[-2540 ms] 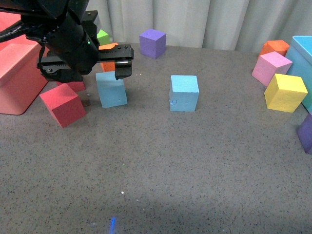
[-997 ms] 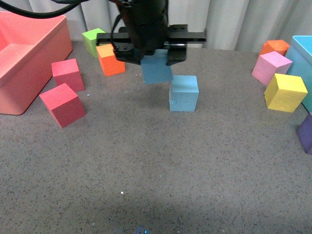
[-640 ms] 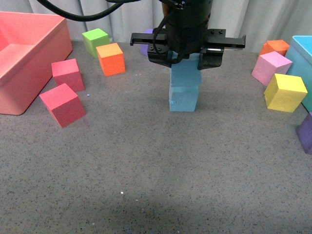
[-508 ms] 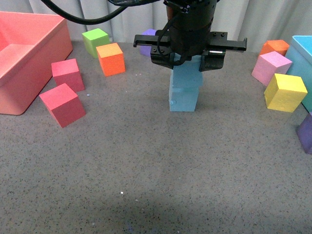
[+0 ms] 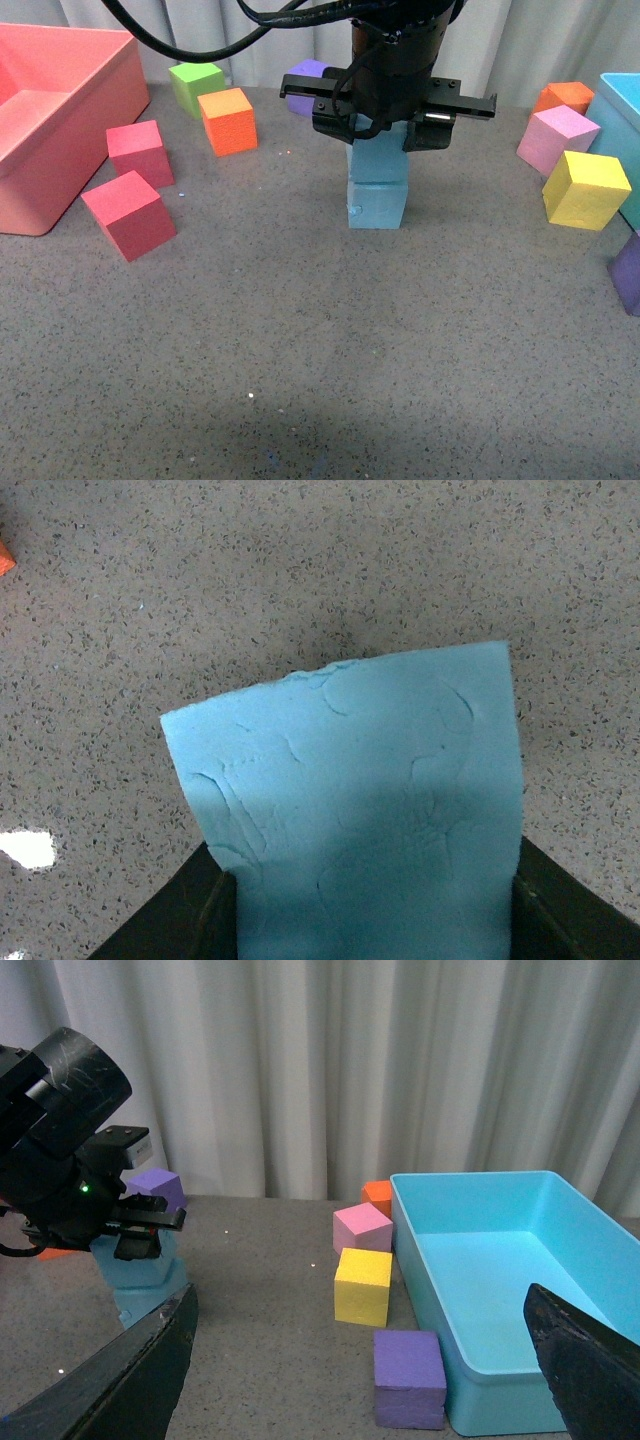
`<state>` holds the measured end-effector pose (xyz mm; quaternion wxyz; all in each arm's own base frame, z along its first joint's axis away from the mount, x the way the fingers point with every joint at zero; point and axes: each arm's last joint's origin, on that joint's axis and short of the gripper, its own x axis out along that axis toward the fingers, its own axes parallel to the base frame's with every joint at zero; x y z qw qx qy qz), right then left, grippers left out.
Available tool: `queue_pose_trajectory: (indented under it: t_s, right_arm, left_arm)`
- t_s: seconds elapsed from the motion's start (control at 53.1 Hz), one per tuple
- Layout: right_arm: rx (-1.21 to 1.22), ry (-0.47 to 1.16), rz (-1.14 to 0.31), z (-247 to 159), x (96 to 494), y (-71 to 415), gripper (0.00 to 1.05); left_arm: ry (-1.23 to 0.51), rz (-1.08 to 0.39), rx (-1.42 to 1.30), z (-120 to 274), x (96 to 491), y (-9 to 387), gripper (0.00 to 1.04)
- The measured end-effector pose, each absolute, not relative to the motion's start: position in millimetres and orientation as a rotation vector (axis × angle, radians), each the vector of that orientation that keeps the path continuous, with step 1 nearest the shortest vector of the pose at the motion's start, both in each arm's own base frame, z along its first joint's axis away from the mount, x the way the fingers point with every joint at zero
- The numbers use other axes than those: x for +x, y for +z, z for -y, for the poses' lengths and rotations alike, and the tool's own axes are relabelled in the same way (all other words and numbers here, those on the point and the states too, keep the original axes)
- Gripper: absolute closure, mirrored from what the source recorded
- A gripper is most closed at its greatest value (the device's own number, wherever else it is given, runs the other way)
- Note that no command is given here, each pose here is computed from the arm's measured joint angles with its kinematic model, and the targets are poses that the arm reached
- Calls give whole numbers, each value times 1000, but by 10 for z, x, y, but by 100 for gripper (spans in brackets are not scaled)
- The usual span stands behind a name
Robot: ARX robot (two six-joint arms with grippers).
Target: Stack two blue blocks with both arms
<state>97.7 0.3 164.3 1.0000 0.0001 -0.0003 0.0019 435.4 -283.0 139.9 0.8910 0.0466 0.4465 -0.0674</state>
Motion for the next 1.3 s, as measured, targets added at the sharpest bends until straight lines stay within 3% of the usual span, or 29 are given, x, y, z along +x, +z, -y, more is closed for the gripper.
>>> queue_pose_trajectory:
  t_s: [0.301, 0.376, 0.659, 1.11, 1.185, 1.298]
  right_arm:
    - [0, 4, 1, -3, 977, 1643, 10]
    - [0, 4, 1, -3, 977, 1644, 10]
    - [0, 4, 1, -3, 977, 1644, 10]
    - [0, 4, 1, -3, 977, 1644, 10]
    - [0, 4, 1, -3, 977, 1644, 10]
    - [0, 1, 1, -2, 977, 1643, 10]
  left_arm:
    - [-140, -943, 104, 2843, 4371, 1382, 57]
    - [-146, -948, 107, 2846, 4370, 1395, 41]
    - [-159, -960, 104, 2853, 4359, 1403, 5]
    - [-207, -850, 25, 2747, 4195, 1857, 7]
    - [-88, -547, 97, 2615, 4143, 1827, 21]
    - [-33, -238, 58, 2064, 3828, 1712, 42]
